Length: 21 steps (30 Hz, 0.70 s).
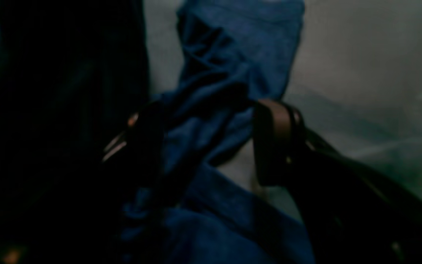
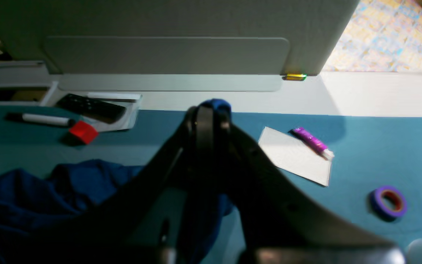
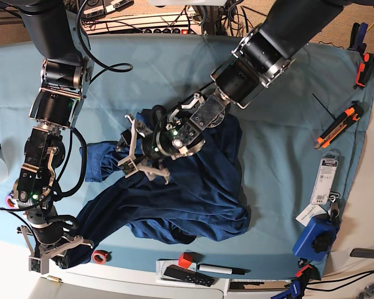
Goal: Layout the t-shirt on the table in an organized manner, then fold the t-shirt properly
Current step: 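Grasp the shirt fabric with the left gripper and pull it away from the right gripper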
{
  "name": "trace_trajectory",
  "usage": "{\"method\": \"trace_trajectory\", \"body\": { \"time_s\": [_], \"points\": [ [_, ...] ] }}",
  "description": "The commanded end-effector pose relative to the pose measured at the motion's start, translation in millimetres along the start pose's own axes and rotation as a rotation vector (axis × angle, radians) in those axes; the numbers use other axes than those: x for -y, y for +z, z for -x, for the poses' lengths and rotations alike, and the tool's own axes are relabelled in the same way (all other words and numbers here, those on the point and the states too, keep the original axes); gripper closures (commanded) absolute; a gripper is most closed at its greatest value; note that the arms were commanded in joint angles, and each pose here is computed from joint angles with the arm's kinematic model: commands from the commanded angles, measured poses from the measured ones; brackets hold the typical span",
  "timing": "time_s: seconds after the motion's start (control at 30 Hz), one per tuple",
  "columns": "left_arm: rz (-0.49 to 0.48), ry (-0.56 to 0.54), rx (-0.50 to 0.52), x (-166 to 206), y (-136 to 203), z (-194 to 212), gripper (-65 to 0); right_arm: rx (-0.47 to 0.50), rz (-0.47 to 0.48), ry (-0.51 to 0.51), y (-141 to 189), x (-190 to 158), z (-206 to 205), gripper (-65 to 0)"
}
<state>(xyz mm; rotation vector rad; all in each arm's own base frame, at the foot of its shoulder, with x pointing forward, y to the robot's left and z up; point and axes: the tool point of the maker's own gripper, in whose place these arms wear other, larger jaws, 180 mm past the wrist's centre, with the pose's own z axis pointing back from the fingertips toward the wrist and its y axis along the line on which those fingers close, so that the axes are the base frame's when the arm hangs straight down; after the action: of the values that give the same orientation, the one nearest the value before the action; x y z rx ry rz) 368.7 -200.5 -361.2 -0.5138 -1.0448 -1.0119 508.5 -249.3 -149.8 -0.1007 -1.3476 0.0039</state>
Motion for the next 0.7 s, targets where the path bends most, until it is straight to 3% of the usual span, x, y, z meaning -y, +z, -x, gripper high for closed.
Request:
{"method": "trace_trajectory", "body": {
  "time_s": [0.0, 0.43, 0.6, 0.67],
  "points": [
    [-0.001, -0.024, 0.063, -1.1, -3.3, -28.9, -36.9, 0.088, 0.011, 0.007, 3.1, 6.0, -32.9, 0.0],
    [0.004, -0.023, -0.010, -0.4, -9.5, 27.4, -36.9, 0.087, 0.011, 0.006, 3.0, 5.8, -32.7, 0.0],
    [0.004, -0.019, -0.013, -0.6, -9.6, 30.5, -36.8, 0.087, 0.011, 0.006, 3.1, 5.8, -32.8, 0.0],
    [0.004, -0.016, -0.002, -0.4, -9.6, 28.7, -33.8, 0.087, 0.011, 0.006, 3.1, 5.8, -32.8, 0.0]
  ]
}}
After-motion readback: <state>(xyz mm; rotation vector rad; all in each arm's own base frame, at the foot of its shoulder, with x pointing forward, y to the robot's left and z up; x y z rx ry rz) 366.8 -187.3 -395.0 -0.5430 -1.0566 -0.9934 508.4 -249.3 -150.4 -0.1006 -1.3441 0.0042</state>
